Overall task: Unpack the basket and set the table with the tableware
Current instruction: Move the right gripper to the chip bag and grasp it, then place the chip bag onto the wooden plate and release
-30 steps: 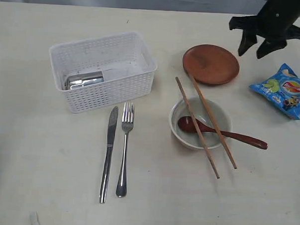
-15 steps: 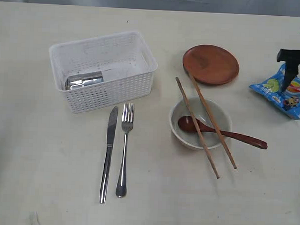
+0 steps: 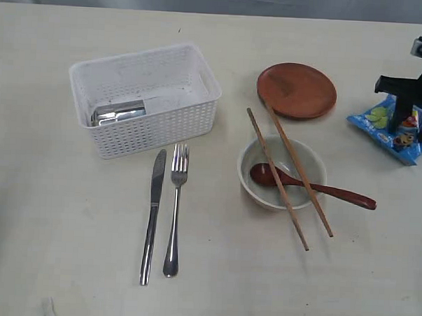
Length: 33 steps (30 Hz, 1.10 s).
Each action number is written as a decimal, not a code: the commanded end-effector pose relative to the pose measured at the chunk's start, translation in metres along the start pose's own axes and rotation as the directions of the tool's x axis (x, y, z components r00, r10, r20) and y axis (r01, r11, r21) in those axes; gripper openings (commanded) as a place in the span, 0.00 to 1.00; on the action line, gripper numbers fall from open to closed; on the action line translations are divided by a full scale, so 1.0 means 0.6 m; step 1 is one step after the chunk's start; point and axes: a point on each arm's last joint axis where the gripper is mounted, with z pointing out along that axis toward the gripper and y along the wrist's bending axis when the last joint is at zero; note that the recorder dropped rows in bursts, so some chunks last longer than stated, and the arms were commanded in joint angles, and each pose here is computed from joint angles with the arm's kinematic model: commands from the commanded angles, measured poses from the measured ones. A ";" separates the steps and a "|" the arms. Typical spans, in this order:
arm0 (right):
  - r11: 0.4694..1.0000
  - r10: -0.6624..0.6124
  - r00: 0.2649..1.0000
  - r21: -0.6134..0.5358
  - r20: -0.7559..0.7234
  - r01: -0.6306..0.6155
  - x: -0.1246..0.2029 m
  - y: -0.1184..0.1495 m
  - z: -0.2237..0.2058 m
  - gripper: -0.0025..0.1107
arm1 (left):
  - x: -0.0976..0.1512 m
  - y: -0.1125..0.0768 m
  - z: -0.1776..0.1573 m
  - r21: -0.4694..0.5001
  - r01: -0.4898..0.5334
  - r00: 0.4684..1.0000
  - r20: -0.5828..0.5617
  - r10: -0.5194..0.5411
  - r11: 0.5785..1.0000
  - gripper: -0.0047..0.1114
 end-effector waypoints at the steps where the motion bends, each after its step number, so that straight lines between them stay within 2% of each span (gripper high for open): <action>1: 0.999 -0.033 0.999 -0.004 0.006 0.033 -0.002 -0.003 0.003 0.13 | 0.000 0.000 0.000 -0.003 -0.001 1.000 0.009 0.001 1.000 0.04; 2: 0.999 -0.040 0.999 -0.004 0.006 0.040 -0.002 -0.003 0.003 0.05 | 0.000 0.000 0.000 -0.003 -0.001 1.000 0.009 0.001 1.000 0.04; 3: 0.999 -0.040 0.999 -0.004 0.006 0.040 -0.002 -0.003 0.003 0.02 | 0.000 0.000 0.000 -0.003 -0.001 1.000 0.009 0.001 1.000 0.04; 8: 0.998 -0.052 0.998 -0.022 0.032 0.052 -0.002 0.000 -0.014 0.02 | 0.000 0.000 0.000 -0.003 -0.001 1.000 0.009 0.001 1.000 0.04; 14: 0.993 -0.109 0.984 -0.038 0.140 0.116 -0.011 0.024 -0.080 0.02 | 0.000 0.000 0.000 -0.003 -0.001 1.000 0.009 0.001 1.000 0.04; 20: 0.965 -0.236 0.947 -0.061 0.216 0.254 -0.012 0.105 -0.147 0.02 | 0.000 0.000 0.000 -0.003 -0.001 1.000 0.009 0.001 1.000 0.04; 24: 0.932 -0.326 0.915 -0.082 0.236 0.353 -0.010 0.189 -0.155 0.02 | 0.000 0.000 0.000 -0.003 -0.001 1.000 0.009 0.001 1.000 0.04; 28: 0.927 -0.337 0.919 -0.098 0.203 0.361 -0.019 0.247 -0.128 0.02 | 0.000 0.000 0.000 -0.003 -0.001 1.000 0.009 0.001 1.000 0.04; 33: 0.948 -0.294 0.951 -0.100 0.097 0.303 -0.041 0.267 -0.076 0.02 | 0.000 0.000 0.000 -0.003 -0.001 1.000 0.009 0.001 1.000 0.04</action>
